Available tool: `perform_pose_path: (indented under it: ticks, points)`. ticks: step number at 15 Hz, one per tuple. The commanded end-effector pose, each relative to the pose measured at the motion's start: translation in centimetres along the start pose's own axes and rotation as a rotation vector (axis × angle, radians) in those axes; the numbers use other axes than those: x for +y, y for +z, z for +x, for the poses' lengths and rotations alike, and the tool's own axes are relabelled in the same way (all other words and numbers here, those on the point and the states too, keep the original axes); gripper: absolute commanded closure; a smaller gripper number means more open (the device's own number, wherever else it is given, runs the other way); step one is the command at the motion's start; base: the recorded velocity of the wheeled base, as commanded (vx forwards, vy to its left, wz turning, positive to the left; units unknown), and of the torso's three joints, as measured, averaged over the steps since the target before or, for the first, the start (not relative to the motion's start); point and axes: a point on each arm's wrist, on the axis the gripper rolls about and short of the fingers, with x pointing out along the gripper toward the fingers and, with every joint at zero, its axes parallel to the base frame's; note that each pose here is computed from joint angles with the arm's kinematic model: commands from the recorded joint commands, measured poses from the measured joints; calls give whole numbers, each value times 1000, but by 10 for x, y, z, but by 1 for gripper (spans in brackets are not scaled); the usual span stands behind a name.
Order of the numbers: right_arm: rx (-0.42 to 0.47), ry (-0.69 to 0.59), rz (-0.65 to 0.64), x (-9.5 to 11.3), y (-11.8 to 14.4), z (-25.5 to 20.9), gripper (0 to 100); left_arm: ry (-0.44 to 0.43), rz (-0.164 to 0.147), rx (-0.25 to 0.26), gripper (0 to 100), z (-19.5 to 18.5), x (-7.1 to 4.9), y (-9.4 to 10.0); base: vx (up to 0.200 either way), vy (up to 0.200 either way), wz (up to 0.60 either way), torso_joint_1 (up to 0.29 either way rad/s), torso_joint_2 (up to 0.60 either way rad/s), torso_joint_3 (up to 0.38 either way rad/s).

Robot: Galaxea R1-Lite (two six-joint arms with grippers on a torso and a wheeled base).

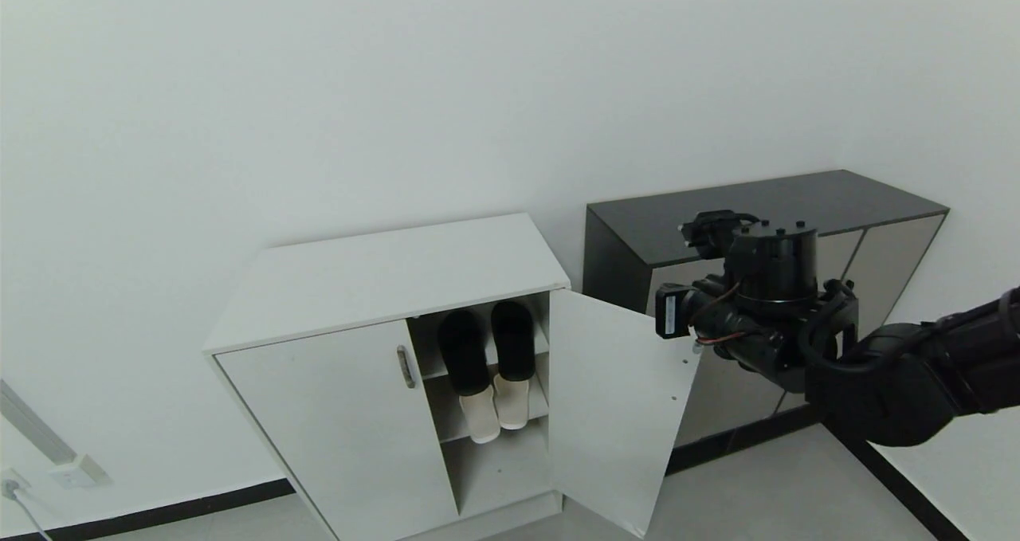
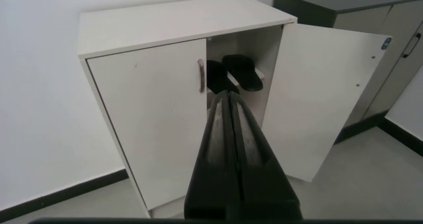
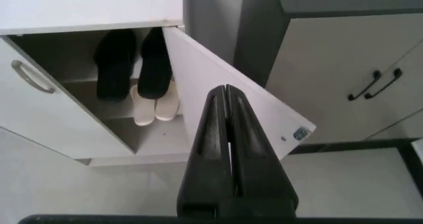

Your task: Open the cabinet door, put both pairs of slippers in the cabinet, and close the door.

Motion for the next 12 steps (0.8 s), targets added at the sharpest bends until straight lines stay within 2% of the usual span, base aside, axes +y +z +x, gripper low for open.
perform_pose_path:
  ticks: [1, 5, 12]
  points:
    - [23, -53, 33, -23, -8, 32, 100, 0, -1, 1, 100, 0, 0, 0, 0, 0, 0, 0, 0, 0]
    - [56, -41, 84, -56, -18, 65, 100, -1, 0, 1, 100, 0, 0, 0, 0, 0, 0, 0, 0, 0]
    - [124, -67, 91, -74, -51, 104, 100, 0, 0, 1, 100, 0, 0, 0, 0, 0, 0, 0, 0, 0]
